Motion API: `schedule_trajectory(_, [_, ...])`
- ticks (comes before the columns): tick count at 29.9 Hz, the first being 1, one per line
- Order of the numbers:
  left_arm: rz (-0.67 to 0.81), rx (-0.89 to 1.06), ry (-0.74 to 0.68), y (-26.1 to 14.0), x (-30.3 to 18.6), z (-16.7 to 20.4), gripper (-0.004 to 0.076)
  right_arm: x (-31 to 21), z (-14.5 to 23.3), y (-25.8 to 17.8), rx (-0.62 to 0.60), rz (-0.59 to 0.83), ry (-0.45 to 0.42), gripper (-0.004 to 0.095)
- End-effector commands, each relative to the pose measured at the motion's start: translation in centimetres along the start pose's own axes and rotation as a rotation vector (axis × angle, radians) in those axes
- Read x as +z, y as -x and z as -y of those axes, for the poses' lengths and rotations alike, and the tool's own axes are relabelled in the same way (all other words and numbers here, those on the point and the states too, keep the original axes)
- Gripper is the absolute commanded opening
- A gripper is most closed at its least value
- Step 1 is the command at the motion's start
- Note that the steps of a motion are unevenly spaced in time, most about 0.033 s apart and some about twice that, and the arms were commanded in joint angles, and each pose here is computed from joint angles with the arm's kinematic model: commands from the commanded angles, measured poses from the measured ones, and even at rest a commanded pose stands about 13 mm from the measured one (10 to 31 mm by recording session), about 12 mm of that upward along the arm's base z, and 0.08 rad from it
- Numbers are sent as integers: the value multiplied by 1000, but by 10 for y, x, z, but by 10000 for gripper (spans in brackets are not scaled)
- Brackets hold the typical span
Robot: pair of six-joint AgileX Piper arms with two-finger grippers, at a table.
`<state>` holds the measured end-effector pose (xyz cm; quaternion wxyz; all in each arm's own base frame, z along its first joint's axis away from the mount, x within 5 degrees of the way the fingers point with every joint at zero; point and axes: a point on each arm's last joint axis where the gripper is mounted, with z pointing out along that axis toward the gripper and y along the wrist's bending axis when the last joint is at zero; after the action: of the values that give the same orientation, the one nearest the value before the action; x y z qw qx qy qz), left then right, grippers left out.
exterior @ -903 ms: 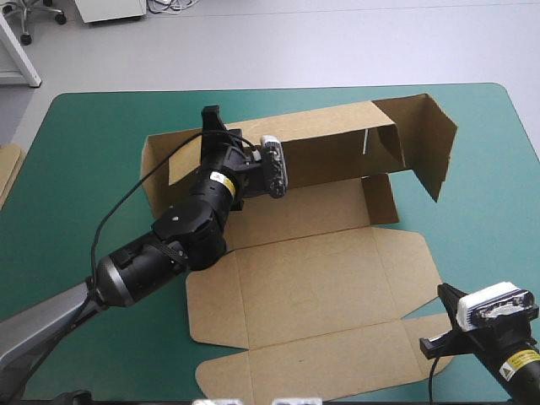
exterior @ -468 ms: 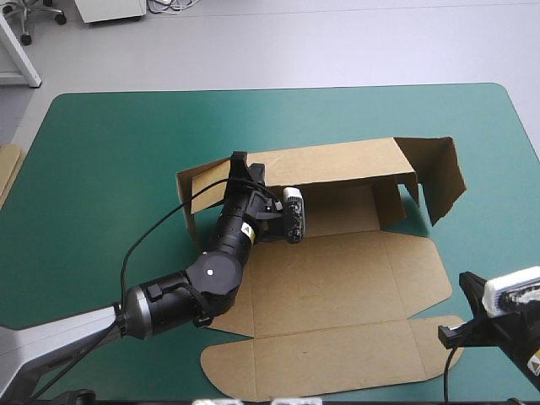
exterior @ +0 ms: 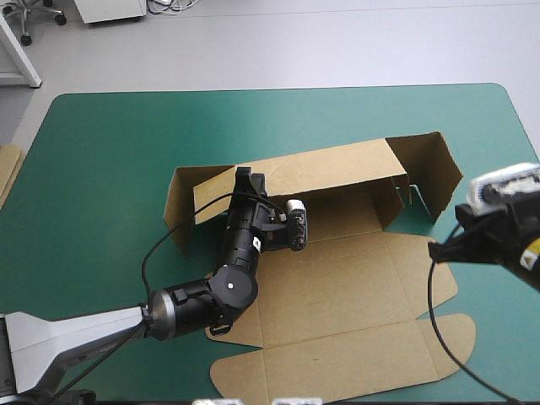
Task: Fold the box
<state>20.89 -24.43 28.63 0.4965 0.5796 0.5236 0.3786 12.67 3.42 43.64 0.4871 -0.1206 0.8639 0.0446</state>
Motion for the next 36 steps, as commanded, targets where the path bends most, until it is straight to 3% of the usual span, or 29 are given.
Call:
schedule_trajectory(1, [37,16,132,3,-7,-25,-10,16,1,45,-49,33,-24,-20])
schedule_trajectory(7, [37,14,132,3,-7,-25,-10,61,2,104,-69,-85,-33,-20])
schedule_trajectory(14, [33,2,128,2,-7,-24,-10,128,36,139,59,-169,14,-20])
schedule_trajectory(19, [31,-1,125,2,-7,-24,-10,171,71,133,135,-236,-34,-19])
schedule_trajectory(23, [31,-1,125,2,-7,-24,-10,209,90,118,184,-312,-8,-19])
schedule_trajectory(30, [31,-2,124,2,-7,-24,-10,245,96,102,188,-386,24,-19])
schedule_trajectory(36, [28,-6,119,2,-7,-24,-10,241,95,103,188,-382,26,-19])
